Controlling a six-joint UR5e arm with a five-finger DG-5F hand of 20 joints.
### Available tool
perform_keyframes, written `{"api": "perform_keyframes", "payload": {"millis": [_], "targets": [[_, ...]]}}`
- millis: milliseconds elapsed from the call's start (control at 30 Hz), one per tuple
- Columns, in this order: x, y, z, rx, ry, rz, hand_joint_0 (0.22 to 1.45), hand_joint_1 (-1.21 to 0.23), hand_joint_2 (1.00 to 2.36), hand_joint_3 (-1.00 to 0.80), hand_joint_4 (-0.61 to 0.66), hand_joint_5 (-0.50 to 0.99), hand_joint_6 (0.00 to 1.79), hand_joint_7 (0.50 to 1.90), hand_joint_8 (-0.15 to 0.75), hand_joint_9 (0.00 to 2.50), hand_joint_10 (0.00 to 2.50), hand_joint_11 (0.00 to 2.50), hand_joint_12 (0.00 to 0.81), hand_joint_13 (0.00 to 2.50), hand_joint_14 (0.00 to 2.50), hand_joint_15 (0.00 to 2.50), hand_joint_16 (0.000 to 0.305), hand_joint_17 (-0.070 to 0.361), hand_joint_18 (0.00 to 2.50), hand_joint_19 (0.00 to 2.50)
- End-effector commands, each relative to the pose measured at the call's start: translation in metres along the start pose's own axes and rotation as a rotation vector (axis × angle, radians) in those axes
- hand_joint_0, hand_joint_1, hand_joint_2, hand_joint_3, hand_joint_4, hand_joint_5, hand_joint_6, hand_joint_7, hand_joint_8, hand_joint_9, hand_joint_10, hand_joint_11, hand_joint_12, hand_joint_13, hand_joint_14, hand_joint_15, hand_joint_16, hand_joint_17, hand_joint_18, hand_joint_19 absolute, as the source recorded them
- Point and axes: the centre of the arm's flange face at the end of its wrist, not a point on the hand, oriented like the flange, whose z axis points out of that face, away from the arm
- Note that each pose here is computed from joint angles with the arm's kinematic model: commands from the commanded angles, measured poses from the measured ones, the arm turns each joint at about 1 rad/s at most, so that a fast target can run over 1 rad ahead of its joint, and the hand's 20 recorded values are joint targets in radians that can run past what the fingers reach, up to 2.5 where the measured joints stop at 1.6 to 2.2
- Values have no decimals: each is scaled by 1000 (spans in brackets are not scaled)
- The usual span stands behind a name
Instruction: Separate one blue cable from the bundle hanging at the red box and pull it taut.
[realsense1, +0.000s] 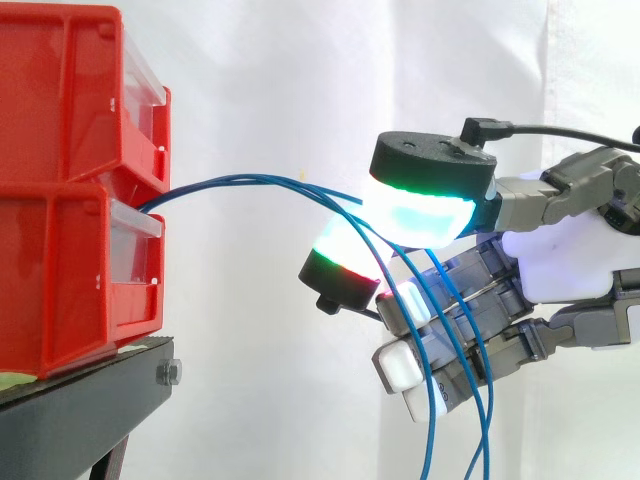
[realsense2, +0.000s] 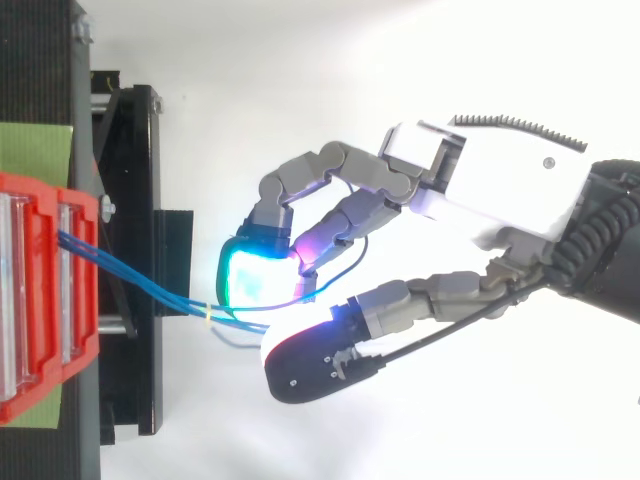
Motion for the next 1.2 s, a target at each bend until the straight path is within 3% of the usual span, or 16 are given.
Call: {"api": "perform_keyframes", "payload": {"millis": [0,467,633,700,867,1167], "targets": [[-1,0,0,1,-3,0,757,-889,1000,-500,58,-217,944,996,270,1029,23,999,318,979,21,562,39,89,741,489],[-1,-2,-2,16,0,-6,613,-962,1000,-500,73,-218,938,993,274,1030,24,1006,321,980,24,574,40,90,739,514],[-2,-3,-2,17,0,-6,505,-956,1000,-500,103,-221,931,979,294,1035,23,996,340,995,22,575,46,103,764,521],[-3,-3,-1,18,-2,-8,506,-805,1000,-500,111,-221,926,961,307,1048,22,985,351,1010,21,584,47,105,766,538],[-4,-3,-1,22,-5,-7,566,-600,1000,-500,105,-216,912,987,309,1095,24,978,351,1040,21,591,45,102,780,567],[-3,-3,-2,23,-3,-5,626,-572,1005,-453,95,-214,909,1046,309,1108,24,1001,354,1035,22,592,45,101,777,575]]}}
